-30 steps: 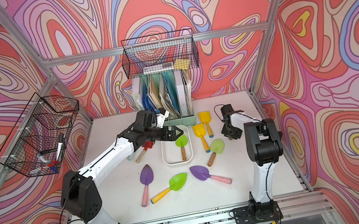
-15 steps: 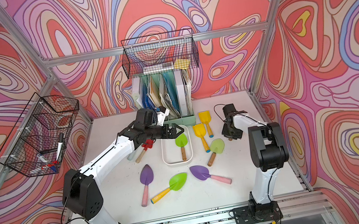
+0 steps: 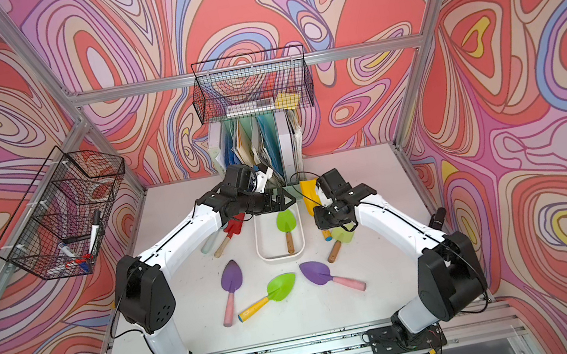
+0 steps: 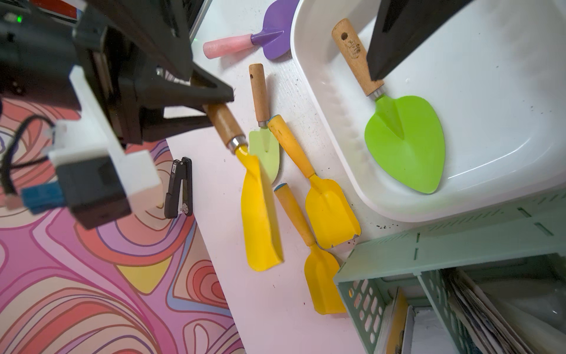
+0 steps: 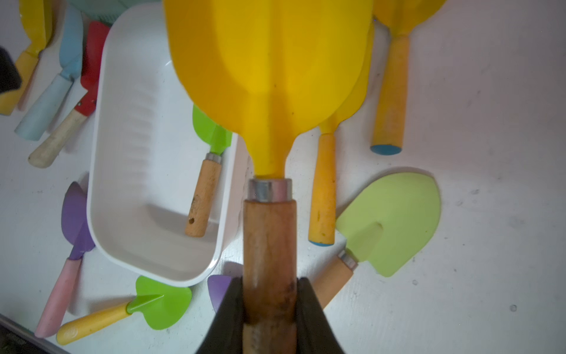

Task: Put the shovel into the storage box
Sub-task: Pick up the shovel from the center of the board.

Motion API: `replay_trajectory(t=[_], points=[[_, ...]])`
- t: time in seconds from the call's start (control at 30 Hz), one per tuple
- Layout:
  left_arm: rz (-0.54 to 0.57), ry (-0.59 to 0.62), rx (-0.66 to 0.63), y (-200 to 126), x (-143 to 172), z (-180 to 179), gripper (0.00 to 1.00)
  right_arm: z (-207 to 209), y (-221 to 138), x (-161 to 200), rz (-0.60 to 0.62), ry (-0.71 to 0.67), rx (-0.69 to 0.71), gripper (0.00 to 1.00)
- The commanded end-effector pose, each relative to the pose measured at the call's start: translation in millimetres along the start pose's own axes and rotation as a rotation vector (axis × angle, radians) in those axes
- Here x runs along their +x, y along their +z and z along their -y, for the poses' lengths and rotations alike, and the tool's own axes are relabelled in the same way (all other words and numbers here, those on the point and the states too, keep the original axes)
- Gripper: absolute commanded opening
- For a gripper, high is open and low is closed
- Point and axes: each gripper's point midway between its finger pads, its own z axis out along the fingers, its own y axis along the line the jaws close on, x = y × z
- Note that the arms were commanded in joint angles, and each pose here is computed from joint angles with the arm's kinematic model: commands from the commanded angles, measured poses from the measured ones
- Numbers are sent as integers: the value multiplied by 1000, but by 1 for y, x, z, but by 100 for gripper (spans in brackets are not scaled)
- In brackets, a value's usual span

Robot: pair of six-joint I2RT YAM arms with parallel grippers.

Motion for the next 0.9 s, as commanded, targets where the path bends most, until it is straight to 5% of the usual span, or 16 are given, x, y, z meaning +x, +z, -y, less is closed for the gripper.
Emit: replay_trajectory(t=[0.0,0.2,0.6,0.77,0.87], points=[[27,-30,-29,5,-7,-5,94,-21,-9,3,14,-22,-59,0],[39,-54,-65,13,-7,-15,89,-36,-12,2,21,-38,-81,0],[30,-76,-90,26,-5,-24,64,-51,-7,-1,24,-41,-95,0],[28,-85,-96,29,-4,-26,41,-57,-6,-2,24,-51,-99,0],[26,-89,-91,32,-3,-25,37,-60,-5,-2,22,-54,-102,0]])
